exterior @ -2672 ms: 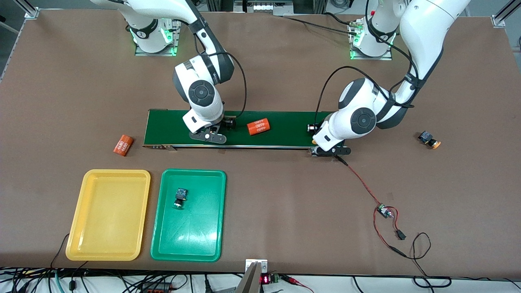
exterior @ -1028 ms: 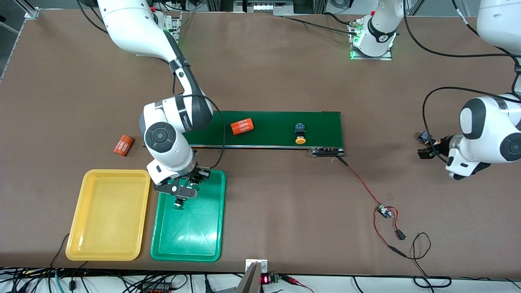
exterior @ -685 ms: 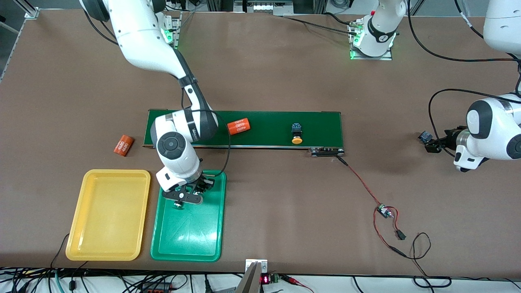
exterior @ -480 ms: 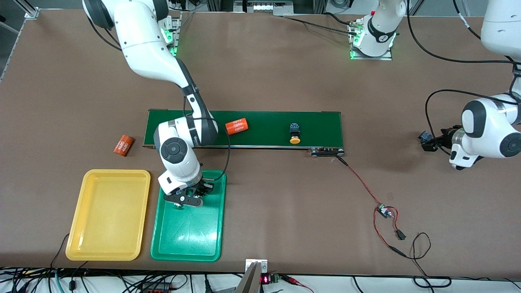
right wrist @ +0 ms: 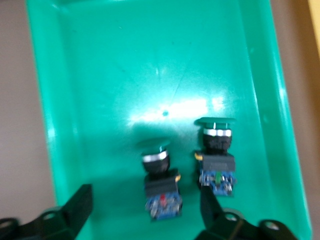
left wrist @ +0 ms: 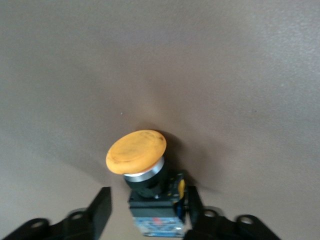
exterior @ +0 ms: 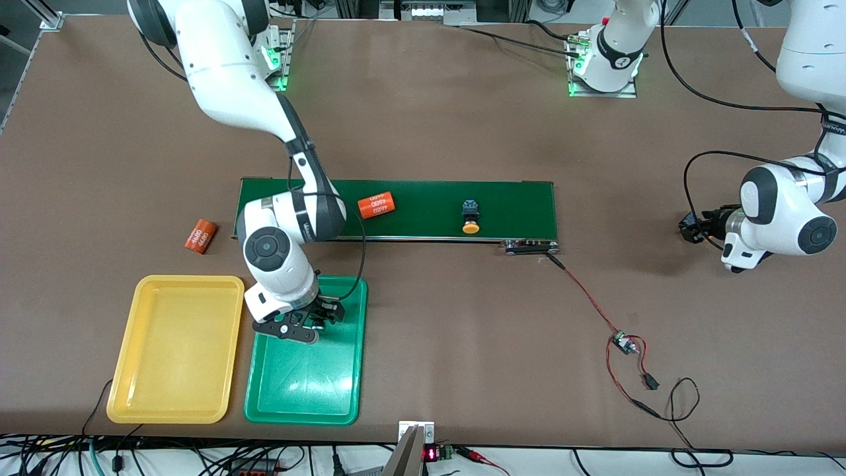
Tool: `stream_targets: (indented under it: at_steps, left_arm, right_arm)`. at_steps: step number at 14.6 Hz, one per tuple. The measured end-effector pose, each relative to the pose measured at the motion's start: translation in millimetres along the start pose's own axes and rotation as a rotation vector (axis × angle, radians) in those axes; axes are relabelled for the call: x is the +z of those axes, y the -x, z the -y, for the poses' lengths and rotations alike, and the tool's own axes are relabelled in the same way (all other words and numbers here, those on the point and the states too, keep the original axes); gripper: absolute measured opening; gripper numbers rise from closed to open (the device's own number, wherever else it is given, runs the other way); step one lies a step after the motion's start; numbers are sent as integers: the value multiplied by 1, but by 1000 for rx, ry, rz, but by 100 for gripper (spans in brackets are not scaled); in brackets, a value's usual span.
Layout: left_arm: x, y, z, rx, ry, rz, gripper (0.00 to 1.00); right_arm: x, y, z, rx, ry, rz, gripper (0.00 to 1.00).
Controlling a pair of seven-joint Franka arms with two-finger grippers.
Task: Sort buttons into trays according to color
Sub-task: 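Drop the green button into the green tray while the left gripper grasps yellow, then place the yellow button on the belt while the right gripper reaches the belt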
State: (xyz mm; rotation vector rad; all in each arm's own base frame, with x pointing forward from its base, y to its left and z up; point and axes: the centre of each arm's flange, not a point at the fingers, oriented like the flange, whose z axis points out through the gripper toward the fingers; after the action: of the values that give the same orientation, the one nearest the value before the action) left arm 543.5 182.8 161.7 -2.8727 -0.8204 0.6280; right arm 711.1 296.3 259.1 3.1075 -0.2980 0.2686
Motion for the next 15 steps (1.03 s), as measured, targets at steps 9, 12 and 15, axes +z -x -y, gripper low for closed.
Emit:
stream_targets:
  at_steps: [9, 12, 15]
  left_arm:
    - [-121, 47, -106, 180, 40, -13, 42]
    - [-155, 103, -176, 298, 69, 30, 42]
    - [-159, 145, -228, 367, 148, 84, 42]
  right_arm:
    - [-124, 92, 81, -50, 46, 211, 100]
    - [-141, 124, 100, -47, 56, 235, 100]
    - [-138, 151, 118, -26, 73, 244, 100]
